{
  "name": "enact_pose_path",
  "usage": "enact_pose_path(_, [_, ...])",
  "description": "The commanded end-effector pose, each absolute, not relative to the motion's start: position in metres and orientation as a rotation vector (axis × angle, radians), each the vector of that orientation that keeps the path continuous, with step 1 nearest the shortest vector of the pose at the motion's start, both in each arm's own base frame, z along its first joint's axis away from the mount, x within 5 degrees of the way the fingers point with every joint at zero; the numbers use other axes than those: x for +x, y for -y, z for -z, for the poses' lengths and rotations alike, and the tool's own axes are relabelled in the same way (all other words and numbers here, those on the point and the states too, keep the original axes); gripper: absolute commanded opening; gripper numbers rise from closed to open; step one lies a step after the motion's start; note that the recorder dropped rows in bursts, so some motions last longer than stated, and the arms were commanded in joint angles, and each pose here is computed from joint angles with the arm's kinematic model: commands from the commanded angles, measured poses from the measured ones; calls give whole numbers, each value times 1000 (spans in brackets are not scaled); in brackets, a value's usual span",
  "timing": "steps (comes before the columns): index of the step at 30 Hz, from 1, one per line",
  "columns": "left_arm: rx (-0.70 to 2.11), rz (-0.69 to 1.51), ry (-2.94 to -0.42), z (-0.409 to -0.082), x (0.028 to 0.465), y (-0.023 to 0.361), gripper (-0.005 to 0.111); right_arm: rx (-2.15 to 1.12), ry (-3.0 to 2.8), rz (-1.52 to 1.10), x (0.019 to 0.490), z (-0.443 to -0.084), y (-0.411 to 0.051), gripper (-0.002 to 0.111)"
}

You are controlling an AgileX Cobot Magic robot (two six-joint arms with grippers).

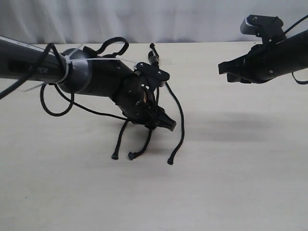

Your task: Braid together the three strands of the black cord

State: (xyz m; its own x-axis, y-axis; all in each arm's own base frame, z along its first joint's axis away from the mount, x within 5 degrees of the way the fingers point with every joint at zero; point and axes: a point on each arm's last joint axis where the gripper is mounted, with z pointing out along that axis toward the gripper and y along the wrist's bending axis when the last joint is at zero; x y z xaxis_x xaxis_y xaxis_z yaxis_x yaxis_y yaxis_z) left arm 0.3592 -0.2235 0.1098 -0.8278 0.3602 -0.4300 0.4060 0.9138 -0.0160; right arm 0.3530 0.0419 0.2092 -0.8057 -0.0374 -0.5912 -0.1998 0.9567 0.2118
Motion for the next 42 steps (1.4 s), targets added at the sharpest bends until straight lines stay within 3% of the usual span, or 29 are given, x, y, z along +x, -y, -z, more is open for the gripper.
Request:
enact_pose_path(1, [557, 156, -2654, -99, 361, 227, 46, -177, -2474, -336, 355, -212, -40, 4])
enact_pose_path(8, [571, 138, -2687, -81, 361, 227, 43, -172, -2473, -340, 355, -212, -40, 4])
enact_pose_path(15, [569, 141, -2680, -87, 361, 227, 0, -170, -2473, -341, 355, -212, -40, 4])
enact_pose_path(22, [606, 106, -2527, -149, 369, 212, 0, -170, -2473, -341, 355, -212, -40, 4])
enact_pose_path(26, [515, 12, -2533, -178, 381, 169, 0, -170, -2473, -341, 355, -212, -40, 4])
enact_pose_path(33, [375, -54, -2619, -154, 401, 121, 0, -171, -2477, -343, 355, -212, -41, 4])
enact_pose_path(42, [373, -105, -2688, -112, 410, 103, 0, -171, -2477, -343, 355, -212, -41, 4])
